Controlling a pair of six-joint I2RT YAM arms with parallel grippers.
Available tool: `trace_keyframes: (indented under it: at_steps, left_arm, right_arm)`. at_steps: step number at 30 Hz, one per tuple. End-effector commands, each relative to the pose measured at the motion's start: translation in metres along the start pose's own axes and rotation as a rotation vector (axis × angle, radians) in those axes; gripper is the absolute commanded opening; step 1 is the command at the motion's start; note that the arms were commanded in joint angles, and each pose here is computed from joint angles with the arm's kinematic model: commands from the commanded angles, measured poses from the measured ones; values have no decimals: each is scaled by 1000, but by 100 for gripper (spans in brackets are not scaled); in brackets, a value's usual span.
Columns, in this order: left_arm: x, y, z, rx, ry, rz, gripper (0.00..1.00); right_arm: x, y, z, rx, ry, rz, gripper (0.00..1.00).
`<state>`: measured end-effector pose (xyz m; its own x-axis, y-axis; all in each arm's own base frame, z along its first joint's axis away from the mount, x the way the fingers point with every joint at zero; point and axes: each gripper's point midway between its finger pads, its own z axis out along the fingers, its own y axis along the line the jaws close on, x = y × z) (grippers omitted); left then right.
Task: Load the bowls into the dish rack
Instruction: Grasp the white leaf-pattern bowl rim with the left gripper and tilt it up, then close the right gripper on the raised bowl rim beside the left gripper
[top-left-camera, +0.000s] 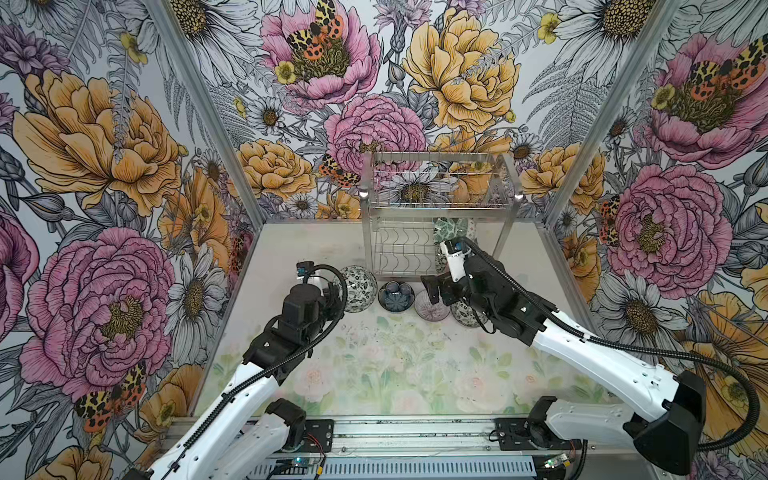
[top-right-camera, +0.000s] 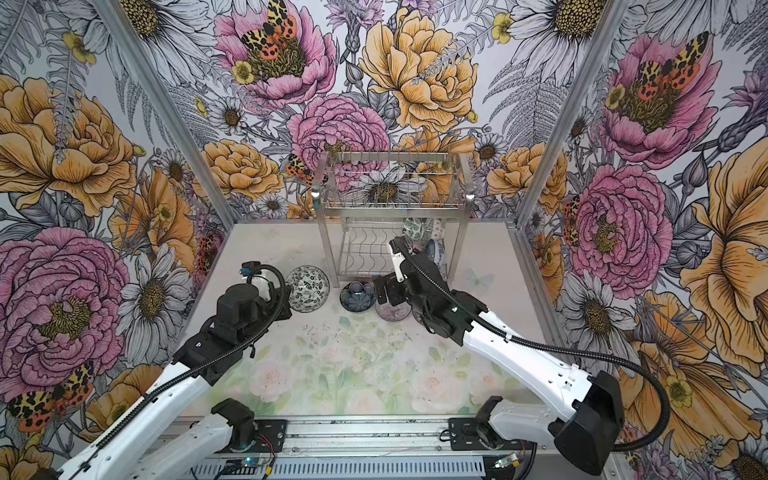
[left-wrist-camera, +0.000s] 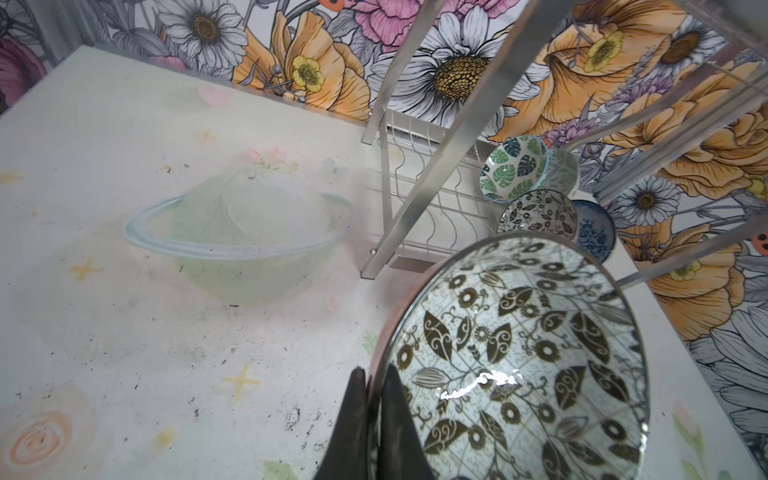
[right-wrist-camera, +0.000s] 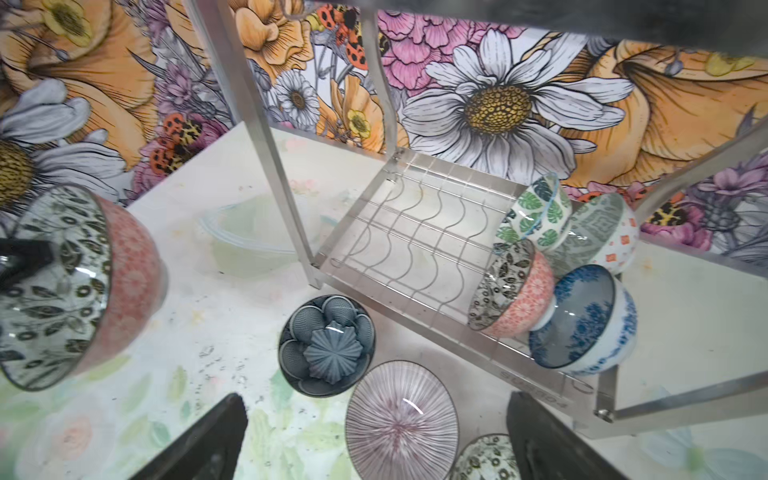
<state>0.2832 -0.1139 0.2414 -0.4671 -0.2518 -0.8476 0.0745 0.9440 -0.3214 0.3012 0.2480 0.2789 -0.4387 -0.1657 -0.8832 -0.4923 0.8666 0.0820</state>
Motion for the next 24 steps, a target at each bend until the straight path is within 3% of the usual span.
trace_keyframes:
  at_steps: [1,6,18,22,24]
  left_arm:
    - [-15,-12,-1,-52,-55,51,0]
    - [-19,-48,9,13,-76,77,0]
    - [-30,-94,20,119,-99,83,0]
    - [-28,-102,22,135,-97,84,0]
    - [-27,-105,22,140,-96,84,0]
  right_arm:
    - [-21,27,-17,-102,-47,75,100]
    - [-26,47,-23,-154,-54,92,100]
    - [-9,38,23,-19,8,158,87]
    - [-10,41,38,-23,1,194,72]
    - [-10,43,44,-25,7,205,58]
